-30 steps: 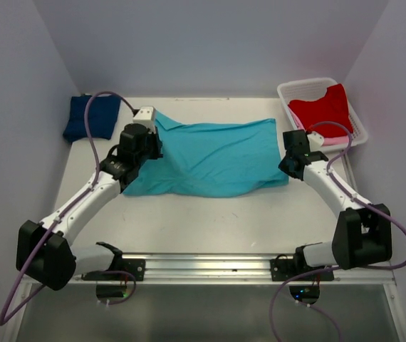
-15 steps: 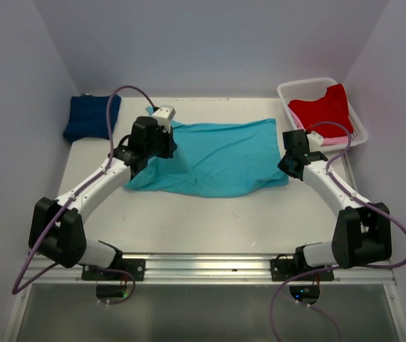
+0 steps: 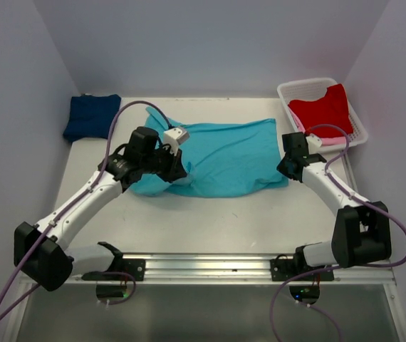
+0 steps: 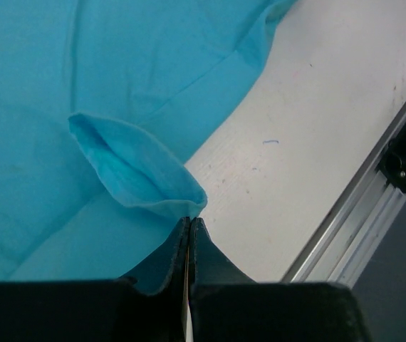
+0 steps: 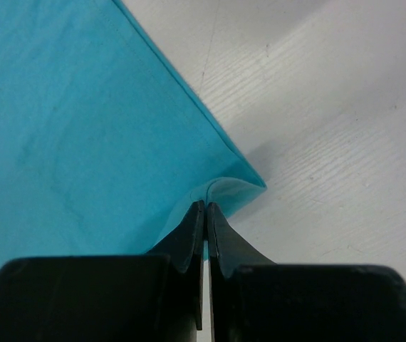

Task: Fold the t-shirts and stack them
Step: Fold the tshirt

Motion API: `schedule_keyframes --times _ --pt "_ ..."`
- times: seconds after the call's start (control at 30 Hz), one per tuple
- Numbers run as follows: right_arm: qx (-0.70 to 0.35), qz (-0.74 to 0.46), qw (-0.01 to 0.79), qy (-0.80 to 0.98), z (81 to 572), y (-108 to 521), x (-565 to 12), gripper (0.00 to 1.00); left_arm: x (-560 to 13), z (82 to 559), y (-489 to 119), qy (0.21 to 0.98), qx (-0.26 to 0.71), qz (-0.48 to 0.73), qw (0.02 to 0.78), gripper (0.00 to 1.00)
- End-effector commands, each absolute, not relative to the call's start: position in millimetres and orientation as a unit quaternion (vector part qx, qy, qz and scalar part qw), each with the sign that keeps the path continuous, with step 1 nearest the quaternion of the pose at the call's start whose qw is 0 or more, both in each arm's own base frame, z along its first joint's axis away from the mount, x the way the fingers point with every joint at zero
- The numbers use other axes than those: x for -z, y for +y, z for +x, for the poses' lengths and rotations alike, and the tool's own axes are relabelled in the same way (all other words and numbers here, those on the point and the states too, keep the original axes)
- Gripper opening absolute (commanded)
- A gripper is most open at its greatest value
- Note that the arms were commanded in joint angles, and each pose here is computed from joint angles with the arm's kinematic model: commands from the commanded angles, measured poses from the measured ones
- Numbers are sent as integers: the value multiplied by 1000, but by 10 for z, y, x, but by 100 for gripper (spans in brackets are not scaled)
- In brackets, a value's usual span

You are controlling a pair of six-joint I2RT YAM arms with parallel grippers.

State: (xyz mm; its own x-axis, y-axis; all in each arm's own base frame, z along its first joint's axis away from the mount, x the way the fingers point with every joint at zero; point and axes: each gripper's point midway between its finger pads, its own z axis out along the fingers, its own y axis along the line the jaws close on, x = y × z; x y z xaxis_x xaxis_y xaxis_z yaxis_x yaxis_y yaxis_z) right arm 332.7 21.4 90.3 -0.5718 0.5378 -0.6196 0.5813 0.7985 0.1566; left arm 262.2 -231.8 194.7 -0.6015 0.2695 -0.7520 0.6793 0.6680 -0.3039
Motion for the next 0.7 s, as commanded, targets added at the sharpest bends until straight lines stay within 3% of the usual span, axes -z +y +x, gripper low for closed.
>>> schedule_keyframes --times 0.0,0.2,0.67 --pt "23 321 345 882 3412 232 -891 0 -1828 2264 -2186 856 304 293 297 0" --pt "30 319 344 883 3412 211 -879 0 -1992 2060 -2091 850 313 288 311 0" --pt "32 318 343 883 3390 201 -864 0 -1847 2295 -1923 878 244 250 326 0"
